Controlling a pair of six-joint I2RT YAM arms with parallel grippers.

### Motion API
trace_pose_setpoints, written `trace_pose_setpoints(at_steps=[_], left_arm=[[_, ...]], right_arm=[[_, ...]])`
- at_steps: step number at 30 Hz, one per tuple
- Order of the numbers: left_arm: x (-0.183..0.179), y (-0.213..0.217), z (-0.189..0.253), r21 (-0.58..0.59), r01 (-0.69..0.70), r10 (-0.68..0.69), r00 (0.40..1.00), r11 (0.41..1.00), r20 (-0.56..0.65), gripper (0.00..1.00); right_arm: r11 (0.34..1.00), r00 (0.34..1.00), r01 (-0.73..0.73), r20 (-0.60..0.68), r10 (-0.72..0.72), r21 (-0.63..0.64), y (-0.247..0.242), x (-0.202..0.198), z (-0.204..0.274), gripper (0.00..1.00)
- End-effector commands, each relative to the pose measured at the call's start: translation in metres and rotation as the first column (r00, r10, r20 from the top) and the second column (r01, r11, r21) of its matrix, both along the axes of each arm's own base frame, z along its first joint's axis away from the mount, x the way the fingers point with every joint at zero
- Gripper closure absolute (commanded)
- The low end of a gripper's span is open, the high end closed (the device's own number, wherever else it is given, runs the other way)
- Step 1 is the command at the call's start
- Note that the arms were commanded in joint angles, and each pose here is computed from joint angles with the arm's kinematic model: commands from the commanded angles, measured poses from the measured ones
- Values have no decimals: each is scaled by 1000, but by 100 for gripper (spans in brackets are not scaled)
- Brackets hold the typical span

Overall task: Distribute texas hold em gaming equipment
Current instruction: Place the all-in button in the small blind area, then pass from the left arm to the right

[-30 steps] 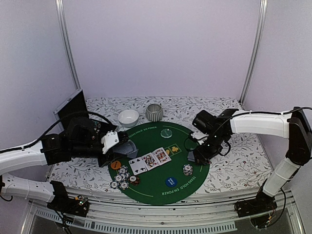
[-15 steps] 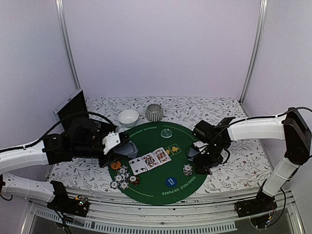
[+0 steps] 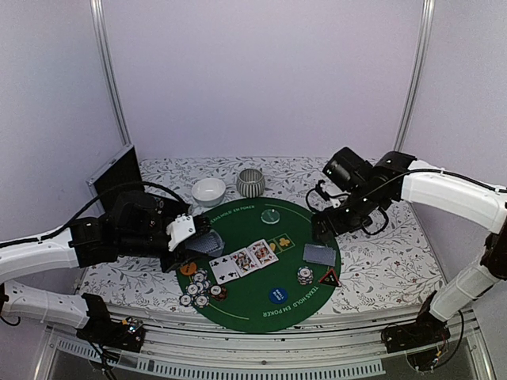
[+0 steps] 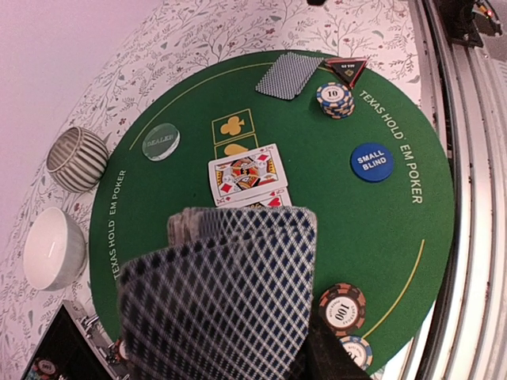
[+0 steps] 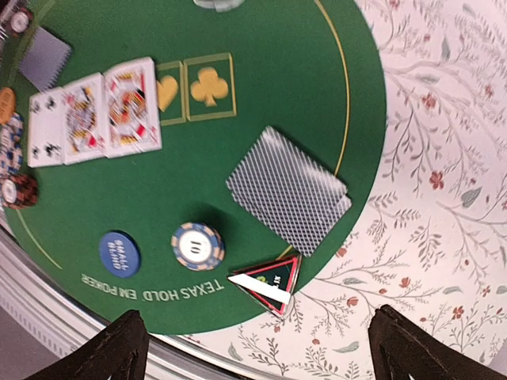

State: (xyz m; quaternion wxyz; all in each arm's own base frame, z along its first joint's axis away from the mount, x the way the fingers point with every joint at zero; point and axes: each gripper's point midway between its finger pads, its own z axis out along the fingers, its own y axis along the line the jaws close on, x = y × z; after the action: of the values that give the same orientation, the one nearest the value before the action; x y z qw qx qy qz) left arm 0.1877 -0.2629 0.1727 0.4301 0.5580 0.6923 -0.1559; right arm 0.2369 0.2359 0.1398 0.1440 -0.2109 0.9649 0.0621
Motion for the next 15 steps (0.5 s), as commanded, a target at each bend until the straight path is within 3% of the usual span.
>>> trace_pose_setpoints(at_steps=[1,3,4,7,9,11,15], left_arm=[[-1,-5,7,-26,17,-17,1000,1000,0,62],[-2,-6,8,-31,28,-28,1000,999,-1,62],[-3,-7,8,-32,32,-32,999,999,-1,63],[-3,-7,6,-27,34,-34,999,999,-4,63],[-3,-6,5,-22,33,-33,999,999,-4,63],[-2,-6,4,-18,33,-33,999,999,-4,63],[-2,-6,3,-19,30,-30,1000,999,-2,63]], right_arm=[[990,988,-83,139,66,118,23,7,62,1],[942,964,-210,214,156,262,61,3,90,1],[880,940,-305,261,219,364,88,-5,107,1],[607,829,-550,465,312,573,147,-24,155,0],[459,790,-610,541,288,646,170,-27,169,1],[392,791,-611,551,267,688,189,-20,172,1],[379,789,-614,523,322,693,231,-12,152,3]])
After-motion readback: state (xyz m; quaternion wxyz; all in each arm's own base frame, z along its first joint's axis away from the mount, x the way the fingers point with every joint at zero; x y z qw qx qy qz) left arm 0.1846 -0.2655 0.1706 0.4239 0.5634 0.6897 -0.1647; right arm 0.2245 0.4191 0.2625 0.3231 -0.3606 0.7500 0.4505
